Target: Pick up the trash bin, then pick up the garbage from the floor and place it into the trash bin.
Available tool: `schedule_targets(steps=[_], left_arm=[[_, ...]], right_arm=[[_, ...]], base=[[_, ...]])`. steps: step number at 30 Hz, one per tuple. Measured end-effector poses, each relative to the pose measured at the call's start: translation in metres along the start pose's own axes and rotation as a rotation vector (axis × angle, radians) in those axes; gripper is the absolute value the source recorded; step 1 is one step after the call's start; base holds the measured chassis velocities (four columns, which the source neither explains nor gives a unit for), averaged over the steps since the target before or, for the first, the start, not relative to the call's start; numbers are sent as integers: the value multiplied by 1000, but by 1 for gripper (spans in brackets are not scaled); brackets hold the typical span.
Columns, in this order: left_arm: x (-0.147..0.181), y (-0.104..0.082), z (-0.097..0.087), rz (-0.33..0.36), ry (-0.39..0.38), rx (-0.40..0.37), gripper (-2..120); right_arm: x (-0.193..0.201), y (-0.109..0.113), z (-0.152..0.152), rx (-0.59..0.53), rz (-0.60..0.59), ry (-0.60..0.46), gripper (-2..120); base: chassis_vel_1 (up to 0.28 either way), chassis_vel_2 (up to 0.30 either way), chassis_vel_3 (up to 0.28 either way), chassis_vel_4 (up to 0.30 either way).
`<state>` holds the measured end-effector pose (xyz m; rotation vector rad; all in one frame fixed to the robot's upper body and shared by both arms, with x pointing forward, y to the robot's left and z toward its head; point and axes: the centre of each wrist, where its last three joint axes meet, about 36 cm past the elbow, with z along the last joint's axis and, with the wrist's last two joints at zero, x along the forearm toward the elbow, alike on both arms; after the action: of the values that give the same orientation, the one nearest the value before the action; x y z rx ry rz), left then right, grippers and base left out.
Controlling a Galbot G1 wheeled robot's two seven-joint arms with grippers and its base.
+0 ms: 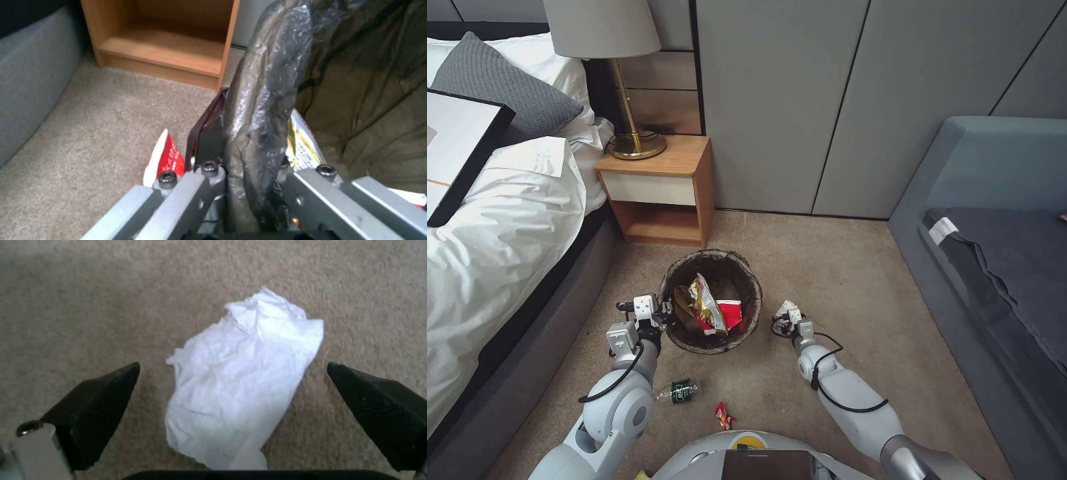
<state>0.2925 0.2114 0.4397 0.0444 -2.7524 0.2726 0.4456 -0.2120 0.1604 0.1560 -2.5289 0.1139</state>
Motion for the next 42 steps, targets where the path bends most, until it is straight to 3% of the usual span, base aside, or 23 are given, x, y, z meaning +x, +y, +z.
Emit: schedule_targets(steps=[4, 8, 19, 26, 29, 42], left_arm=[[0, 0, -1, 1, -1, -1, 4], [0, 0, -1, 2, -2, 1, 4], [1, 0, -3, 6, -5, 1, 4], [2, 0, -4, 5, -6, 0, 4], [2, 1, -5, 6, -9, 1, 4], [2, 1, -6, 11, -9, 4, 4]], right_arm=[[1, 0, 3, -1, 2, 4, 95], [1, 0, 5, 2, 4, 1, 82], [0, -1, 7, 8, 4, 0, 39], [-1, 1, 7, 6, 11, -1, 19], [-1, 1, 6, 8, 14, -1, 4], [1, 0, -1, 7, 33, -22, 0]], base=[[0, 0, 0, 0], [0, 0, 0, 0], [0, 0, 0, 0], [0, 0, 0, 0], [0, 0, 0, 0], [0, 0, 0, 0]])
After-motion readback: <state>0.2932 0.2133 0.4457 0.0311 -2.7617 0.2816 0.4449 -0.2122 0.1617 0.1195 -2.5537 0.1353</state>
